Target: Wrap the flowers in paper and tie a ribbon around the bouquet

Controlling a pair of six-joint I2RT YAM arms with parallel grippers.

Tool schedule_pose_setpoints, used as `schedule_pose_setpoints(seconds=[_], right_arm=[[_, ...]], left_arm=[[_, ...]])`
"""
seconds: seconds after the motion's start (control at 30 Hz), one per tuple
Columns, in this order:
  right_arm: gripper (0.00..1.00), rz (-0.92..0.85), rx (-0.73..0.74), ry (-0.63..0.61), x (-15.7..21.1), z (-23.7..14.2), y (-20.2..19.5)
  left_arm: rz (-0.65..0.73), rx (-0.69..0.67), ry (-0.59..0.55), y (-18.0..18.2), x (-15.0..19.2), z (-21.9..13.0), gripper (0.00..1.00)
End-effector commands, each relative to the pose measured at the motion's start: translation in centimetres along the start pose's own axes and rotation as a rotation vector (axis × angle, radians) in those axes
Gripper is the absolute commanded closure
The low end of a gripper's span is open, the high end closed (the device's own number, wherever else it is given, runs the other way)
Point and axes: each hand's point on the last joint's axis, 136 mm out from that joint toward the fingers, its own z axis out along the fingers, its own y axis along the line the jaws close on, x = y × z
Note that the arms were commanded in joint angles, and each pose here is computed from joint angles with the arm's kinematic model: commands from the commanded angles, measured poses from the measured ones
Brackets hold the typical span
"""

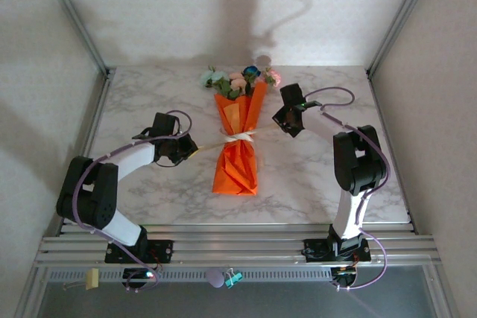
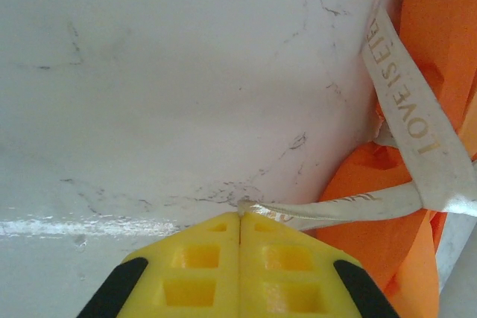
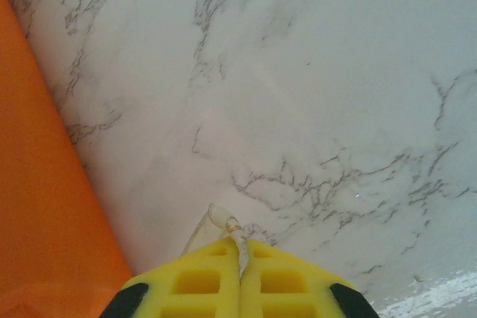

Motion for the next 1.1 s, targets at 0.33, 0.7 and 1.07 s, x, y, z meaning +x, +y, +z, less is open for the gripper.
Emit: schedule_pose_setpoints(seconds=[0.33,0.7,1.07], right_arm=[[1.0,-0.011,0.086,-0.073,-2.8,-0.6,-2.3],[1.0,0.011,0.108,-0.088,-4.1,-0.8,-3.7],[1.0,0.03,0.127,-0.095,-4.7,-0.9,-5.2]], left_arm=[[-0.009,-0.049,-0.053,1.6,-1.1,-1.1,1.0],[-0.019,-0.054,-0.057,2.0,-1.4,-1.4,1.0],[-0.03,-0.064,-0.076,2.6,-1.7,-2.0,1.0]])
